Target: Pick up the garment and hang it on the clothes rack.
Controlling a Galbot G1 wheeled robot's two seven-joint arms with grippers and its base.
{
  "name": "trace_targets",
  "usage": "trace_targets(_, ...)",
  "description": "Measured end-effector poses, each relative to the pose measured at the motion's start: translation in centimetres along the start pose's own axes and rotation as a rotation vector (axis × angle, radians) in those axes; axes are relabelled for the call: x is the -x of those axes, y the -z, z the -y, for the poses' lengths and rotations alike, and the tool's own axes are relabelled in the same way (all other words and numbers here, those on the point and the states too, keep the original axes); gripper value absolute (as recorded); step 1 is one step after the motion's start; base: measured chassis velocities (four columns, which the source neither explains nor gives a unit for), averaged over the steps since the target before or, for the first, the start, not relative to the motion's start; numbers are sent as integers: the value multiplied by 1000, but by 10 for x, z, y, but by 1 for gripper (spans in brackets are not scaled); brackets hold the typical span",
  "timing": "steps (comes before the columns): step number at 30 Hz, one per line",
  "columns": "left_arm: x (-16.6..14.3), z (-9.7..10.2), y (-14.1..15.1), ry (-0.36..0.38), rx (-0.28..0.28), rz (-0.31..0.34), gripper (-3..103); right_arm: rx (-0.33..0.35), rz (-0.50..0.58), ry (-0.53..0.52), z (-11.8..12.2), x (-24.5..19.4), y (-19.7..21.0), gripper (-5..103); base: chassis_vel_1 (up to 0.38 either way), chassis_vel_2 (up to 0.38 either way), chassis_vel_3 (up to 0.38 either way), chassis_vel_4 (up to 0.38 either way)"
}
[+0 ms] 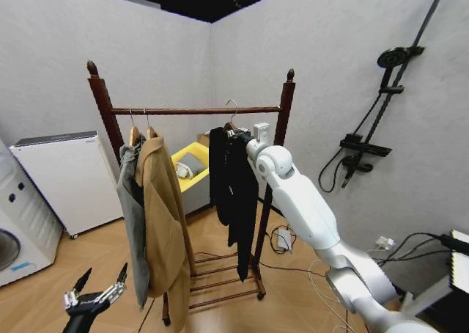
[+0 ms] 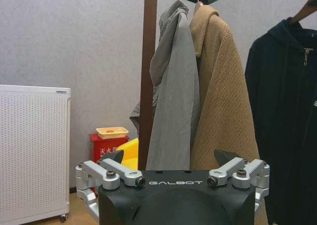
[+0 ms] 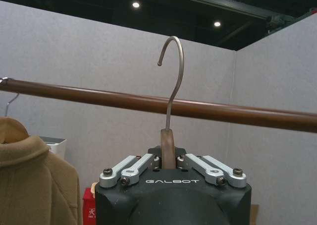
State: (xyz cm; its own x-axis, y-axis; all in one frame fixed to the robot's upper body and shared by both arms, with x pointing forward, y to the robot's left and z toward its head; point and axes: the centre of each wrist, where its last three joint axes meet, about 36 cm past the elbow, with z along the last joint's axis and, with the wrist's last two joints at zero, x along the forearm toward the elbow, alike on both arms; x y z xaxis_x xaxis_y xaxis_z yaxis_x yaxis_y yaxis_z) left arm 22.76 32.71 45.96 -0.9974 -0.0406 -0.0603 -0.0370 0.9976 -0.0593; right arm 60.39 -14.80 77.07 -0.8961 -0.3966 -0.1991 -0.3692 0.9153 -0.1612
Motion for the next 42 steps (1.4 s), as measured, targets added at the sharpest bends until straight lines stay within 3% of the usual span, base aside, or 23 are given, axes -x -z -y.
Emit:
trace_targets(13, 0, 0, 0, 0, 0, 0, 100, 49, 8, 91, -50, 62, 33, 9, 0, 0, 0, 0)
trace_targets(23, 0, 0, 0, 0, 0, 0, 100, 108, -77, 31, -103, 91, 46, 9, 0, 0, 0, 0)
trace_targets(31, 0, 0, 0, 0, 0, 0, 100, 129, -114, 20, -115, 100, 36, 9, 0, 0, 0, 0)
trace_targets(42, 0, 0, 0, 0, 0, 0, 100, 96, -178, -44, -99, 120, 10, 9, 0, 0, 0, 0)
